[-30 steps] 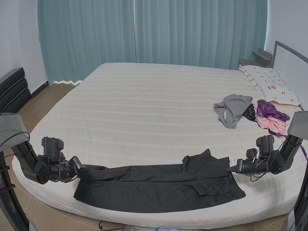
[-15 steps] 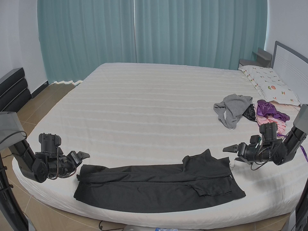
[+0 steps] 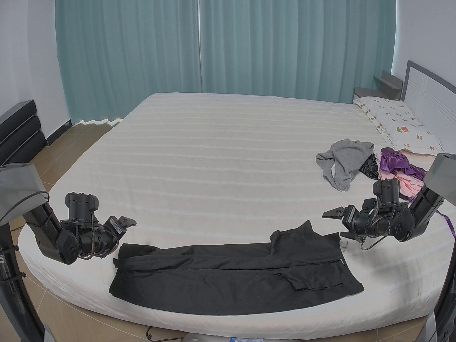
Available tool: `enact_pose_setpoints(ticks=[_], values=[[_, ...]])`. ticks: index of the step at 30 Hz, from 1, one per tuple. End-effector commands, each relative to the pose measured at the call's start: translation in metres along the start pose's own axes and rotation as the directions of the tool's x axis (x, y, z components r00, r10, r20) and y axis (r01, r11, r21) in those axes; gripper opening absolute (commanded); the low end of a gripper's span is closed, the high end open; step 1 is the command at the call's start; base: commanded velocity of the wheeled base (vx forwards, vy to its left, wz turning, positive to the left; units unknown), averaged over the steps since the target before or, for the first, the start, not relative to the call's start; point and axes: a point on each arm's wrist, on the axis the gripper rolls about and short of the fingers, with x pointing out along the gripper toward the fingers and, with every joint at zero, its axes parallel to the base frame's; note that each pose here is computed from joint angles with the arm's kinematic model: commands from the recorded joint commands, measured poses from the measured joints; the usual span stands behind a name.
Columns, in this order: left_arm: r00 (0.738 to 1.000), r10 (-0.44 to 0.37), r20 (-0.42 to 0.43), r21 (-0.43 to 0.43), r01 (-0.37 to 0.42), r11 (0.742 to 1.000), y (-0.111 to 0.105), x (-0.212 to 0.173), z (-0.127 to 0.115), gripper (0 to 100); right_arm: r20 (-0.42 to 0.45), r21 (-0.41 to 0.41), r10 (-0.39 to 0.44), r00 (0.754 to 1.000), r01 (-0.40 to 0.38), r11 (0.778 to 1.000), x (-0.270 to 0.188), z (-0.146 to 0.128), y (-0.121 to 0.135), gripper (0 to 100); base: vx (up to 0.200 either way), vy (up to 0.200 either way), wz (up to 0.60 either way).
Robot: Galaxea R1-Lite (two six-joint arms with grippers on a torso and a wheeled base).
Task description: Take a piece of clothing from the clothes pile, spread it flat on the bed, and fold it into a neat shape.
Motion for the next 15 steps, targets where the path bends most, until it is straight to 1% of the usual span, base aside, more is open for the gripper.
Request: enact_pose_setpoints(ticks=[1,3,7,10,11,13,15], values=[[0.992,-0.101,0.077,-0.132,0.111,0.985,-0.029,-0.030,0.009,100,0.037,0.001,0.012,0.999,-0.012,1.000,-0.004,0.007,0.012,100,0.000,0.000,0.00],[0.991,-0.108,0.082,-0.146,0.119,0.982,-0.035,-0.033,0.005,100,0.044,-0.012,0.018,0.999,-0.018,1.000,-0.006,0.006,0.020,100,0.000,0.000,0.00],[0.994,-0.097,0.056,-0.118,0.103,0.988,-0.044,-0.030,-0.014,100,0.026,-0.024,0.012,1.000,-0.011,1.000,-0.004,-0.009,0.035,100,0.000,0.000,0.00],[0.999,-0.049,0.015,-0.089,0.050,0.995,-0.041,-0.017,-0.035,100,0.038,0.005,-0.009,0.999,0.008,1.000,-0.002,-0.018,0.046,100,0.000,0.000,0.00],[0.999,-0.049,0.015,-0.089,0.050,0.995,-0.041,-0.017,-0.035,100,0.038,0.005,-0.009,0.999,0.008,1.000,-0.002,-0.018,0.046,100,0.000,0.000,0.00],[1.000,0.006,-0.009,-0.062,-0.006,0.998,-0.037,-0.008,-0.051,100,0.026,0.020,-0.011,1.000,0.011,1.000,-0.001,-0.024,0.047,100,0.000,0.000,0.00],[0.999,0.030,-0.030,-0.045,-0.031,0.999,-0.034,-0.006,-0.061,100,0.018,0.028,-0.017,1.000,0.017,0.999,0.002,-0.025,0.044,100,0.000,0.000,0.00]])
